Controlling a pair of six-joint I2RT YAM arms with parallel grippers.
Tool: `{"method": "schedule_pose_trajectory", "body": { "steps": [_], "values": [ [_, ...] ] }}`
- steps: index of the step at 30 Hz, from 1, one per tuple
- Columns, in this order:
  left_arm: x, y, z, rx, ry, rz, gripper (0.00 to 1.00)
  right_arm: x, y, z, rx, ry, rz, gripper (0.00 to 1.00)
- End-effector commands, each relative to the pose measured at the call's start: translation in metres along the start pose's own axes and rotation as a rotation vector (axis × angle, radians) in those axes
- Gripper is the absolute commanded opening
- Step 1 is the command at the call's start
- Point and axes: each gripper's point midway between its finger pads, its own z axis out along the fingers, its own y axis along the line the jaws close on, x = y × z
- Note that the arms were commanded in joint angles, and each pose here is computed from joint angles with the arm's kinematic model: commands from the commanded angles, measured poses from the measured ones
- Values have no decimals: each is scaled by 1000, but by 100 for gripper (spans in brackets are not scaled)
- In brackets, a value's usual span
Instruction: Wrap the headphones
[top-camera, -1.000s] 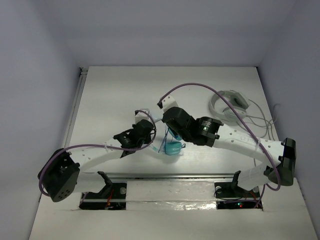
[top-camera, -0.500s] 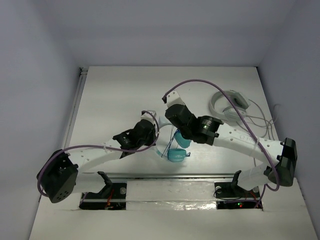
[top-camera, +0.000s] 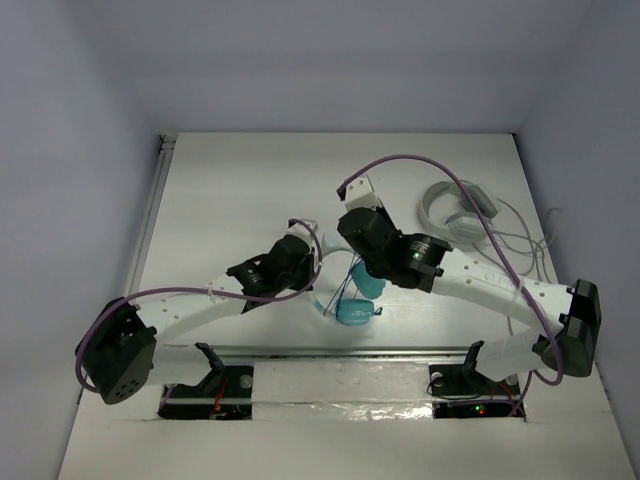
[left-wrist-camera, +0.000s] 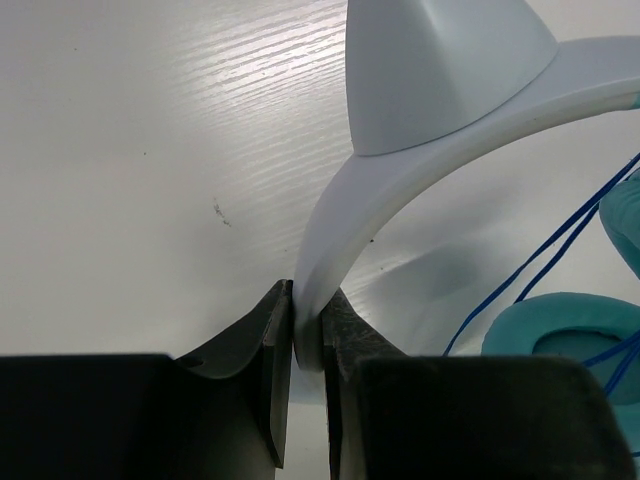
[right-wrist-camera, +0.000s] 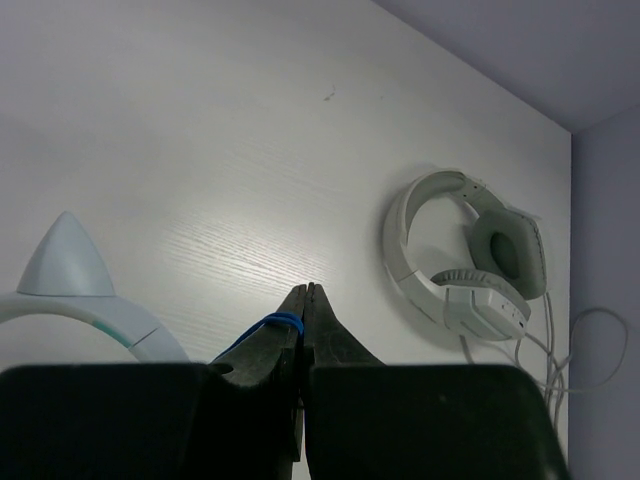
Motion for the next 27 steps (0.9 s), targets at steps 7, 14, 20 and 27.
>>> {"method": "schedule_pose_trajectory", "body": {
  "steps": [7,14,20,27],
  "values": [
    [-32,-30,-13,112,-60,6,0,-33,-20,-11,35,-99,137,0],
    [-56,-56,-46,276,-157,-1,0,7,6,4,-55,-8,186,0],
    [-67,-63,-65,346,-190,-12,0,7,-4,0,-109,-28,324,0],
    [-81,-68,-78,390,-230,-30,0,0,-15,-5,-196,-70,465,0]
  ]
}}
